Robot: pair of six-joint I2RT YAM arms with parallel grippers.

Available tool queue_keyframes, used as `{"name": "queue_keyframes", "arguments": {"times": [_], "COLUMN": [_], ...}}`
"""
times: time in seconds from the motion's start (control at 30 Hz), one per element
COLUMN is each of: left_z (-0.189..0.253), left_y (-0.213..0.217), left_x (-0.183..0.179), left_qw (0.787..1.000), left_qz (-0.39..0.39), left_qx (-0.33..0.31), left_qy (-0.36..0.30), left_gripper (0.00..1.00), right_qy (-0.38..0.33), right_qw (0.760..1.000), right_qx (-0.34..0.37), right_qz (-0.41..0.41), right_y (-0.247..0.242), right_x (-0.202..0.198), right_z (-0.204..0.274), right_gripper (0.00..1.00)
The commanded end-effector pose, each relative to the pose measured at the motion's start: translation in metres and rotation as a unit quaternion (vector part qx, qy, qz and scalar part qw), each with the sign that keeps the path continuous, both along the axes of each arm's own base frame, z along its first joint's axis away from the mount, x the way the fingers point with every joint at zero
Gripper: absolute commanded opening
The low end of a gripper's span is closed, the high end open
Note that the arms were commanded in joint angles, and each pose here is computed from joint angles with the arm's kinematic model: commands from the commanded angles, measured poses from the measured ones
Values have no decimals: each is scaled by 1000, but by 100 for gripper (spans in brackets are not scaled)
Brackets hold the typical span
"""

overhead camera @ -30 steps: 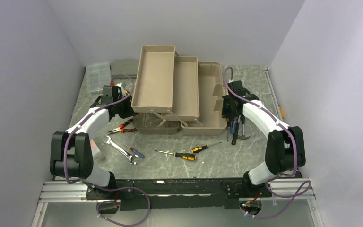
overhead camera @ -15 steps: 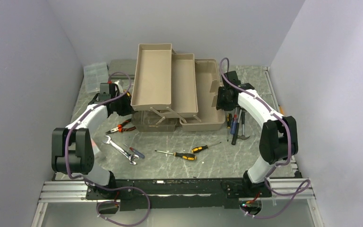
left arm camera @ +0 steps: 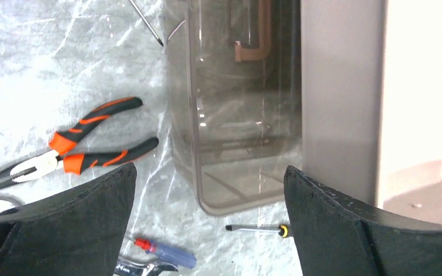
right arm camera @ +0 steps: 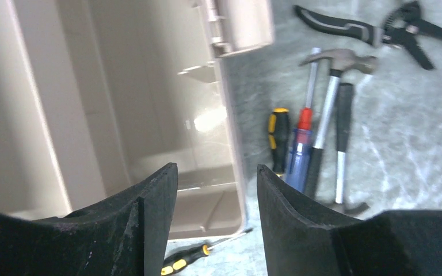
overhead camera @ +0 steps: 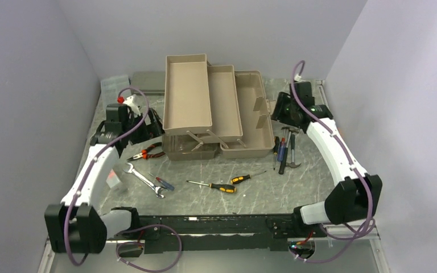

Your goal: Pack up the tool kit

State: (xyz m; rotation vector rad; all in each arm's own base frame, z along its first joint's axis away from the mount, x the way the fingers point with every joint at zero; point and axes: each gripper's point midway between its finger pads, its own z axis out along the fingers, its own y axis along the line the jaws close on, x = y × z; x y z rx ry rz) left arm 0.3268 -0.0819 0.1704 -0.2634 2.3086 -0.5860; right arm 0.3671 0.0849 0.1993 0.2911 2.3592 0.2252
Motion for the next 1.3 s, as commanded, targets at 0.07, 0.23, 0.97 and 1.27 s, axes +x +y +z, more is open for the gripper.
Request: {"name": "queue_keyframes", "arguments": {"times": [0.07, 0.23, 0.97, 1.27], "left_z": [-1, -3, 54, 83], "left_y": [2, 16, 37, 18], "left_x": [-46, -60, -85, -103], "left_qw": [1000, 999, 986, 975], "left_qz": [-8, 3, 64, 13], "left_qx": [12, 33, -52, -57], "left_qy": [-18, -10, -142, -212], "left_gripper": [99, 99, 94, 96], "right_qy": [-14, -5, 81, 100], "right_qw": [997, 995, 994, 994], "right_qx": [3, 4, 6, 34], "right_qz": [-70, -98, -74, -42], "right_y": [-45, -60, -65, -49], "right_x": [-15, -21, -10, 4], "right_z": [-5, -23, -119, -146], "right_gripper": [55, 55, 47, 43]}}
